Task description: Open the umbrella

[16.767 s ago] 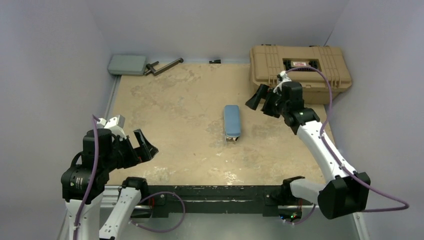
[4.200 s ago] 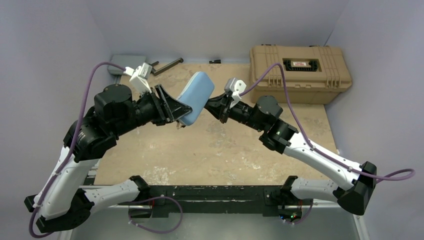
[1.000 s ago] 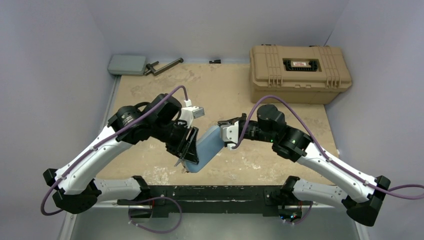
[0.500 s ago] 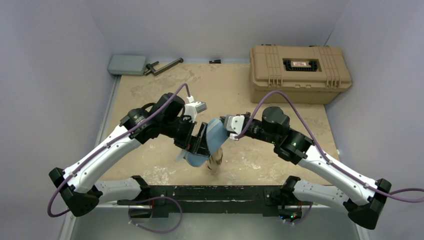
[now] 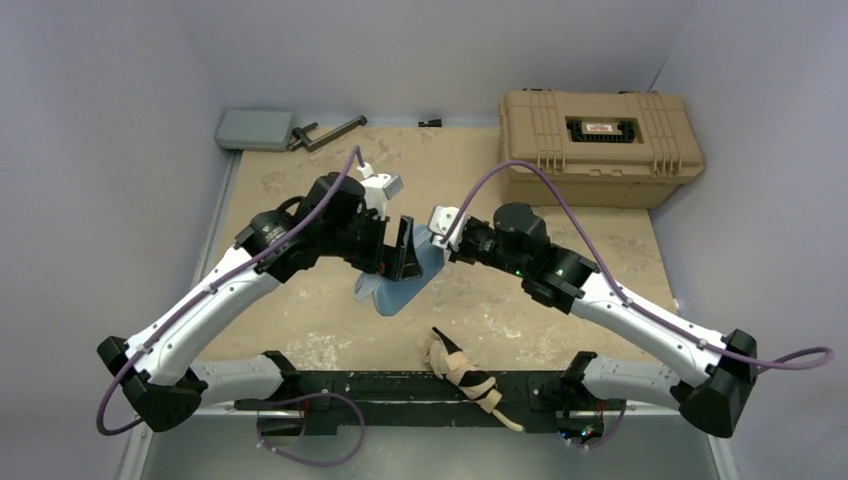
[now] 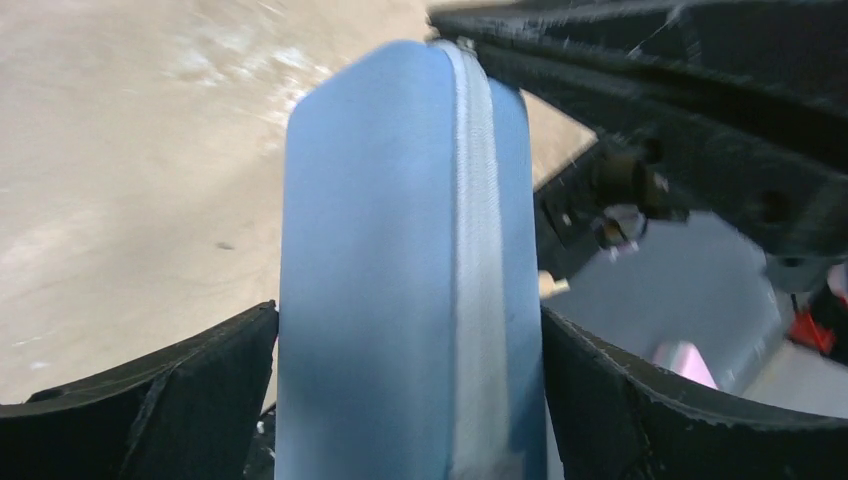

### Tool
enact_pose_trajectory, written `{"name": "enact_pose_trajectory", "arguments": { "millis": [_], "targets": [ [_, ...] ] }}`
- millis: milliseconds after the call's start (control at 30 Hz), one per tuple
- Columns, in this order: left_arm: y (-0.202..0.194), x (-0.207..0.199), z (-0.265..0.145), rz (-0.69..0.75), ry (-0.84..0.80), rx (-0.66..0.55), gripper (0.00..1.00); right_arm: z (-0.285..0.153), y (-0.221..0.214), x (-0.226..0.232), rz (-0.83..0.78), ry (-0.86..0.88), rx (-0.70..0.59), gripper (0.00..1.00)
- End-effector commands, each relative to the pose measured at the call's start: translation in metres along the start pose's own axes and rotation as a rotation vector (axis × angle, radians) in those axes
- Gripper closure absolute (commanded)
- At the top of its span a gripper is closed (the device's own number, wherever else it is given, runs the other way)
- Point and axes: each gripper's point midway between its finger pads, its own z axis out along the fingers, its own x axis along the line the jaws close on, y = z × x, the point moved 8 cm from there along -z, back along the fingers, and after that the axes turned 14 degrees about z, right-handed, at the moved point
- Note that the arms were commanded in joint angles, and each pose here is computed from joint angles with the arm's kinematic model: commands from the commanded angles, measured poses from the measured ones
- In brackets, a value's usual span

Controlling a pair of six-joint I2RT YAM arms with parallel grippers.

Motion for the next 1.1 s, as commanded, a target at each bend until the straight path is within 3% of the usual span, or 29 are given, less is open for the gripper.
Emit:
{"name": "enact_pose_trajectory", "arguments": {
  "millis": [0, 200, 400, 667, 900, 967, 1067],
  "targets": [
    [0.025, 0.013, -0.064, -0.054, 0.319, -0.253, 0.02, 0.005, -0.011, -0.004, 0.22, -0.076, 0.112, 1.0],
    [0.022, 0.012, -0.118, -0.115, 0.405, -0.503, 0.0, 0.006, -0.021, -0.009, 0.596, -0.084, 0.115, 1.0],
    [0.009, 0.017, -0.125, -0.211, 0.473, -0.467, 0.0, 0.022, -0.023, -0.014, 0.91, -0.019, 0.221, 1.0],
    [-0.011, 0.012, -0.137, -0.331, 0.46, -0.463, 0.01, 0.047, -0.001, -0.011, 1.441, 0.301, 0.107, 1.0],
    [-0.035, 0.012, -0.148, -0.382, 0.446, -0.487, 0.02, 0.078, 0.03, -0.03, 1.544, 0.489, 0.0, 1.0],
    [-0.04, 0.011, -0.149, -0.381, 0.439, -0.49, 0.02, 0.091, 0.042, -0.039, 1.576, 0.564, -0.083, 1.0],
    [-0.043, 0.009, -0.155, -0.376, 0.43, -0.487, 0.02, 0.112, 0.052, -0.049, 1.73, 0.742, -0.18, 1.0]
  ]
}}
